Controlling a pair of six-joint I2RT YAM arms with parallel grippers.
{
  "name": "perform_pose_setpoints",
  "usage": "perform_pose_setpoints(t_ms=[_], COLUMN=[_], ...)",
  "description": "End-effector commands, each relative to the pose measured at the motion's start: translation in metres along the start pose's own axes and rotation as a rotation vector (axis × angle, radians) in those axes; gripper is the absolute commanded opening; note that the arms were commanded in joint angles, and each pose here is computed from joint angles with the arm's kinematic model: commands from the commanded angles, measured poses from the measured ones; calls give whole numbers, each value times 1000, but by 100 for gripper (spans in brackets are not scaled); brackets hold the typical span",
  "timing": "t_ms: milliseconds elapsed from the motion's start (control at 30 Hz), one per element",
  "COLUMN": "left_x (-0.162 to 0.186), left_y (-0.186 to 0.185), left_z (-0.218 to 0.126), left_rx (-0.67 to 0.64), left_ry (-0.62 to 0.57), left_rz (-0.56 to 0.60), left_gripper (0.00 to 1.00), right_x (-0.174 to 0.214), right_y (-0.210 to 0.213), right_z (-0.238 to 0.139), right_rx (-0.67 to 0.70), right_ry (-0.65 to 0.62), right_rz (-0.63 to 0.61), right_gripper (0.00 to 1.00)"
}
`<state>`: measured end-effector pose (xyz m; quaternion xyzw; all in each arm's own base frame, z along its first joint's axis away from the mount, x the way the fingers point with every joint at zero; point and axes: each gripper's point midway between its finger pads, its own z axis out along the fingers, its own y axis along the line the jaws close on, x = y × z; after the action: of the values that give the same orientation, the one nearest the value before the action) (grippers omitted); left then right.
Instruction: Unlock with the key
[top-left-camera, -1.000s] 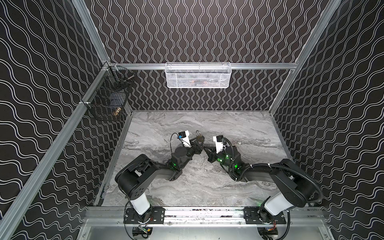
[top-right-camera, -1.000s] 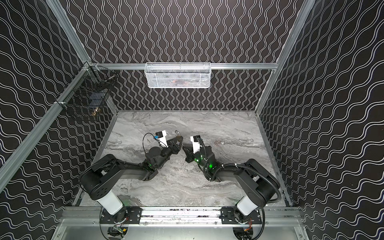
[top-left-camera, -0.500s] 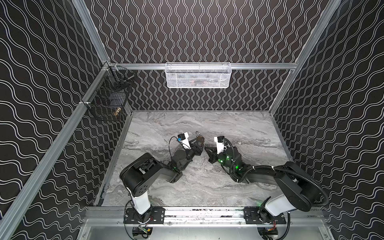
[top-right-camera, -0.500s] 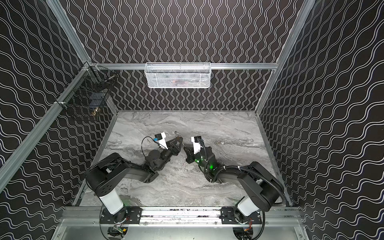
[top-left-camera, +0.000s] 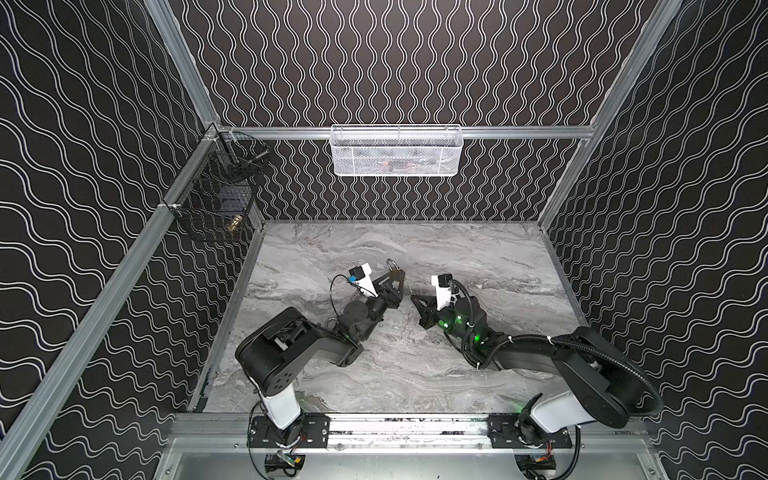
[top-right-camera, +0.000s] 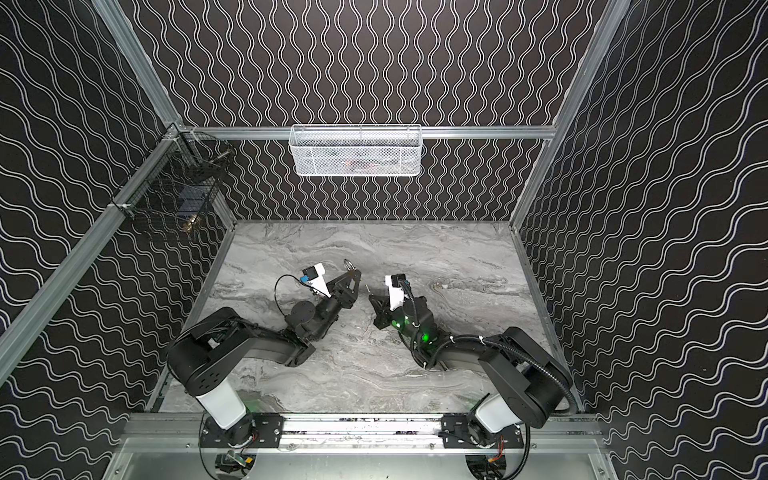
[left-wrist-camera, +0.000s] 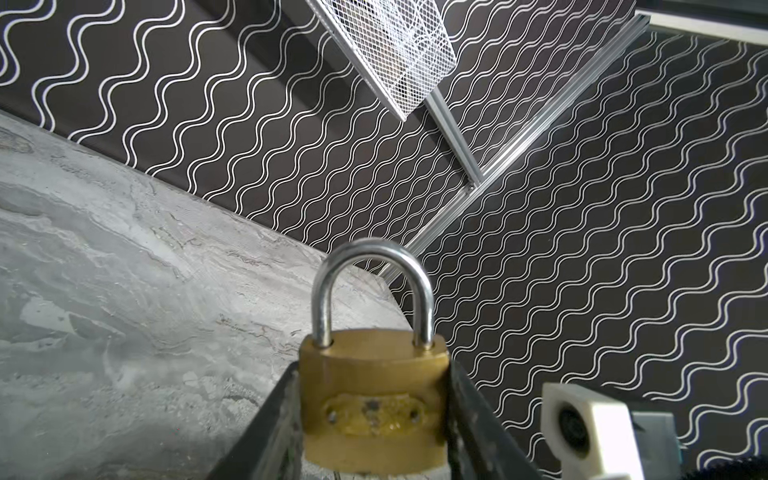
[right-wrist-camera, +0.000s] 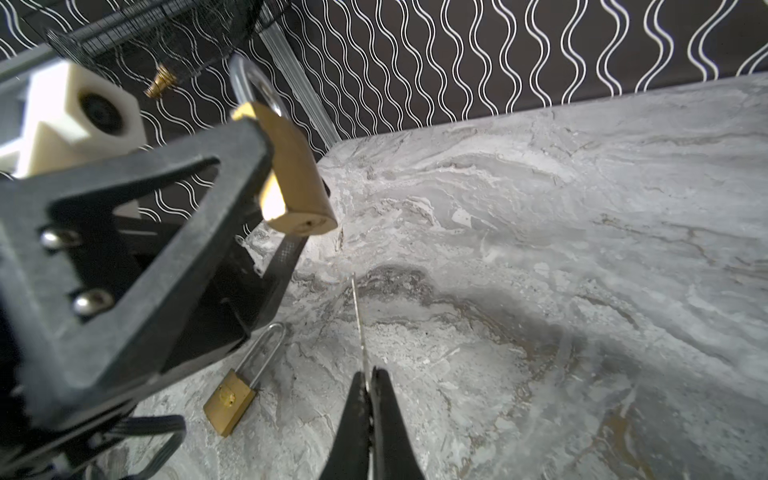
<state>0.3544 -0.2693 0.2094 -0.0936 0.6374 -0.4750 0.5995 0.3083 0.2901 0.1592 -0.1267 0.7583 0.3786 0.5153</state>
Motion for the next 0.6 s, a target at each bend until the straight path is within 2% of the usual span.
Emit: perform_pose_setpoints(t_ms=[0,167,567], left_x=[-19,-16,-18], left_y=[-17,-10,-19], left_z=[-2,-4,-1], left_rx=[84,78,114], left_ry=[-49,-27,-19], left_rz=[-65,-118,-84], left_gripper=[24,22,20], right_x=[-16,-17,-14], right_y=[5,4,25], right_z=[0,-10,-4], right_rx=[13,20,-26], right_ry=[-38,-91,-32], right_rz=[-25,-70,-75], right_gripper=[0,0,0])
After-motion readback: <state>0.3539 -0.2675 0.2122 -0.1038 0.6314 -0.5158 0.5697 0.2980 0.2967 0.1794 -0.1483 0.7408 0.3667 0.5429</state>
